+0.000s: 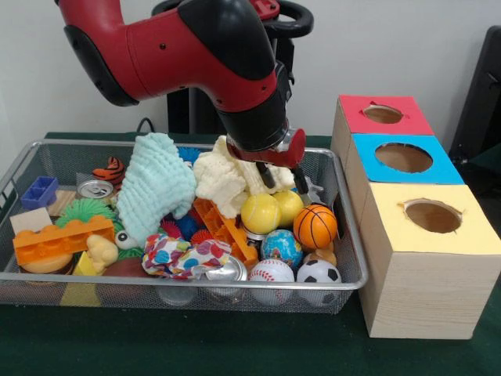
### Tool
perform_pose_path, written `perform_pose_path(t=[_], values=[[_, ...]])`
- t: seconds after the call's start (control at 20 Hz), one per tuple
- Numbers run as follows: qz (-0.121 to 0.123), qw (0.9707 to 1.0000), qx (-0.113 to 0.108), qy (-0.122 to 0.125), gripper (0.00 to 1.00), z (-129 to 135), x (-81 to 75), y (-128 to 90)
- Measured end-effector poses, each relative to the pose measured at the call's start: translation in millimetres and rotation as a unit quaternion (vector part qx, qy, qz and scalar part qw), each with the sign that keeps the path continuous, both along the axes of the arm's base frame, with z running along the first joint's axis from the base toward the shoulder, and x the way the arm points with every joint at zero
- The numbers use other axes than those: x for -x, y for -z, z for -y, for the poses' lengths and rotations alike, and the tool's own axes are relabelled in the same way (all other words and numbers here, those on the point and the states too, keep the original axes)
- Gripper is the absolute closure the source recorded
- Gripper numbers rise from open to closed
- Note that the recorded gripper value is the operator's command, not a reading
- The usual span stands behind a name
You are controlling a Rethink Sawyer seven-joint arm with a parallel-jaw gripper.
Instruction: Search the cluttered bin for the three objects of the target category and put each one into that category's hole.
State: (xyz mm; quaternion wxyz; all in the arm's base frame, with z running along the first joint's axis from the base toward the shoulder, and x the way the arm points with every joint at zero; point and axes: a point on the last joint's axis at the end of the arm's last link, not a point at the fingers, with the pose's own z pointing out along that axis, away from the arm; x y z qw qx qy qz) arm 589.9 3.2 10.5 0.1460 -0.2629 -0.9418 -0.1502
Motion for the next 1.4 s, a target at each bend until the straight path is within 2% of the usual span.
perform_pose_path(t=[0.15, 0.35, 0.8, 1.15, 1.25, 1.4], values=[[-0.002, 0.9999, -0.016, 0.000, 0.00, -4, 4.7, -4], [-0.004, 0.9997, -0.026, 0.000, 0.00, -5, 7.0, -7], [-0.003, 0.9997, -0.025, -0.006, 0.00, -10, 6.0, -10], [0.001, 0.9987, 0.002, -0.052, 0.00, -36, 6.6, -21], [0.008, 0.9968, 0.019, -0.077, 0.00, -51, 6.2, -29], [0.014, 0.9956, 0.028, -0.089, 0.00, -58, 5.1, -34]])
